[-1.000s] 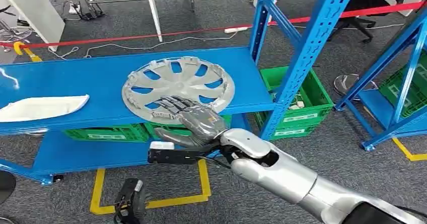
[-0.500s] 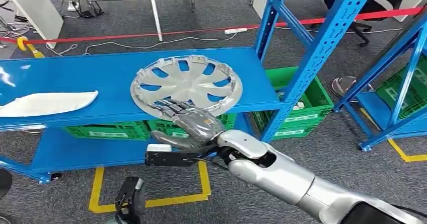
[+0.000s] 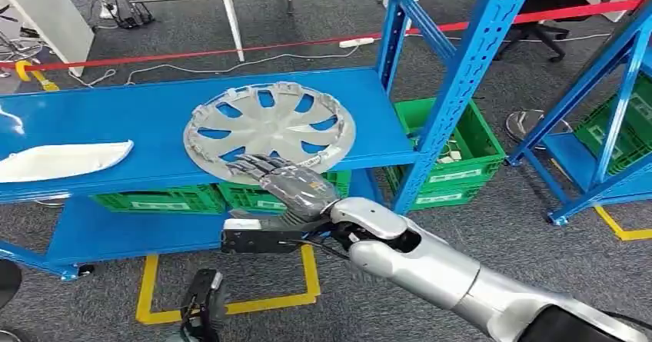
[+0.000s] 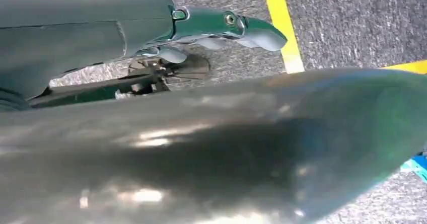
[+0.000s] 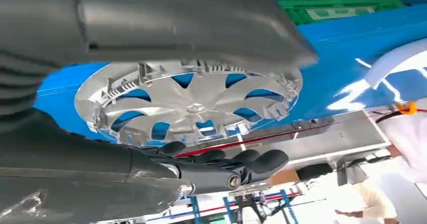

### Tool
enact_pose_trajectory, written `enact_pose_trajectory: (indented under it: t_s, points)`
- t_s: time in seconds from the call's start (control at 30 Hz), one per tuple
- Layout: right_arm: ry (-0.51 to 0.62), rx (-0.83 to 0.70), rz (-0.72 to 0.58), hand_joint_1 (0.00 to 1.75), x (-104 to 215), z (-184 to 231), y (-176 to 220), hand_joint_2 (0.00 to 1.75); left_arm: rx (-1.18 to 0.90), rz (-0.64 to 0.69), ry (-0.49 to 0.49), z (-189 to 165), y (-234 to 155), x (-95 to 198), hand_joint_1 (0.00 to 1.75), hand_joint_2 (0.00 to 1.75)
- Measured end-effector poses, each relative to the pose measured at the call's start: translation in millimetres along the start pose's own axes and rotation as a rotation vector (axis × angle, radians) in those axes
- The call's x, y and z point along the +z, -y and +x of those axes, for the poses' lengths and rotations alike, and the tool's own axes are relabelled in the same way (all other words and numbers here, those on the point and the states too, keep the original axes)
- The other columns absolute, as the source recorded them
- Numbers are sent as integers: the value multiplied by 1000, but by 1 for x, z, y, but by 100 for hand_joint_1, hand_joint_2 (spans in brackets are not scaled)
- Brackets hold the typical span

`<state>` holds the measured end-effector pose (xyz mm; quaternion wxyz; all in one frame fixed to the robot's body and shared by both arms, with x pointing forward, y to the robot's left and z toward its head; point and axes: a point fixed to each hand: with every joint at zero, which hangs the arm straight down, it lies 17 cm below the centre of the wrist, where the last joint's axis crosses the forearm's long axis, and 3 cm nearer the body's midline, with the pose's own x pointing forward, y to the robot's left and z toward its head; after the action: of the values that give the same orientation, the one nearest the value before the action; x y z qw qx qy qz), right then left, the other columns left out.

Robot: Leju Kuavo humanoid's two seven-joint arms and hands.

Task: Take the parts from the cabinet and place them on the table.

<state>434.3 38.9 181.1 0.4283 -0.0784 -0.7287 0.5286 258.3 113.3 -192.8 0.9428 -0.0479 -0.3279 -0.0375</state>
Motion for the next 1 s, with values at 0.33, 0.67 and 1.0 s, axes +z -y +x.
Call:
enact_pose_trajectory:
  t_s: [0.33, 0.67, 1.0]
  points:
    - [3, 41, -26, 0, 0, -2, 4, 0, -3, -2, -1, -1, 2, 1, 0, 0]
    - [22, 65, -73, 0, -1, 2, 11, 0, 7, 1, -5, -1, 3, 0, 0, 0]
    - [22, 178, -119, 0, -14, 5, 33, 0, -14, -34, -23, -4, 14, 2, 0, 0]
